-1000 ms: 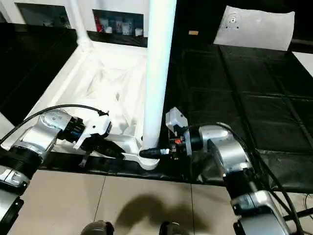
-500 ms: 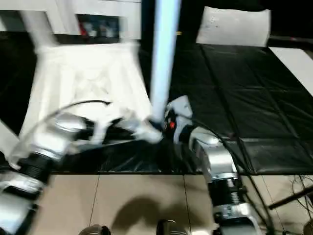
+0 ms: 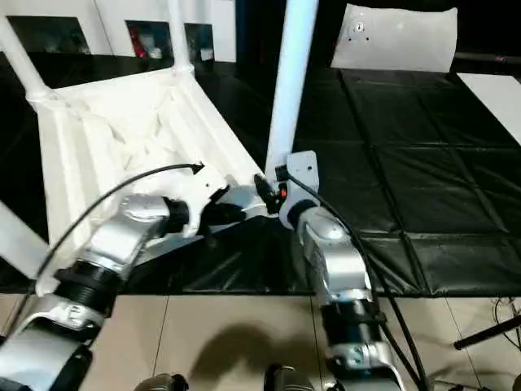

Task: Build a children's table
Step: Rotate leg to tighten

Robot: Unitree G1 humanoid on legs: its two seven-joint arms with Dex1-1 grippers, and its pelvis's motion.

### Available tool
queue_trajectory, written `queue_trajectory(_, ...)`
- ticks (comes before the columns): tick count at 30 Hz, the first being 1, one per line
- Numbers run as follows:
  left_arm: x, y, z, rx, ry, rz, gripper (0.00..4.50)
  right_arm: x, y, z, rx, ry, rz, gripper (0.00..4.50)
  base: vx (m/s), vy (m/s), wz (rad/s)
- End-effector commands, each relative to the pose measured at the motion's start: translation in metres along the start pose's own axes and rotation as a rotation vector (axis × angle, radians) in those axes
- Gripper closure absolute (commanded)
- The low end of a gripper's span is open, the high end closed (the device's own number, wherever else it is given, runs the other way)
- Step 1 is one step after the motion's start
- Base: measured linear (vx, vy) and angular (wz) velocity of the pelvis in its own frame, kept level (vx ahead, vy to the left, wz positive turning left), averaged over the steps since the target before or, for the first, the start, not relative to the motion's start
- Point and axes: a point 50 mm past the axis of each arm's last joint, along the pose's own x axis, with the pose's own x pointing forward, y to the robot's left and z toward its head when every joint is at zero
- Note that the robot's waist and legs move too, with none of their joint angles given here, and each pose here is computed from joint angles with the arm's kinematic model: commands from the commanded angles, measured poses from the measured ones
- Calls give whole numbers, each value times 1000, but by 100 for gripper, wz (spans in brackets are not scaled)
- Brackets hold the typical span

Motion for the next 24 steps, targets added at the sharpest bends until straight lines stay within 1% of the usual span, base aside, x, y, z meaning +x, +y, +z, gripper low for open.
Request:
queue_trajectory(1,-4,2,1,32,-8,-27,450,-1,20,-9,4,27,191,129,0,0,0)
queue_trajectory(3,-12,2,-3,87,1,-97,450,-7,8,-8,-40,30,214,99,0,0,0)
queue_trajectory(4,-15,2,-4,111,2,-122,450,-9,6,-8,-54,33,229,97,0,0,0)
queue_trajectory(5,-15,2,-4,113,3,-127,450,-9,5,-8,-57,33,234,92,0,0,0)
queue_trajectory(6,-19,2,-7,122,10,-159,450,-12,2,-8,-81,38,264,81,0,0,0)
queue_trajectory(7,-27,3,-12,159,23,-233,450,-18,-2,-7,-114,50,350,68,0,0,0)
queue_trajectory(8,-27,3,-12,162,25,-238,450,-18,-2,-7,-117,51,355,58,0,0,0)
queue_trajectory(9,-33,3,-16,186,48,-289,450,-22,-5,-5,-137,57,415,53,0,0,0)
queue_trajectory(11,-39,5,-19,211,74,-342,450,-26,-8,-4,-147,69,492,53,0,0,0)
queue_trajectory(15,-50,9,-21,240,108,-437,450,-34,-13,-1,-180,96,659,53,0,0,0)
queue_trajectory(20,-58,12,-23,290,162,-530,450,-38,-17,3,-176,129,828,53,0,0,0)
queue_trajectory(21,-58,13,-23,299,169,-537,450,-38,-17,4,-173,135,847,80,0,0,0)
queue_trajectory(24,-59,15,-23,317,185,-559,450,-38,-16,4,-165,158,915,93,0,0,0)
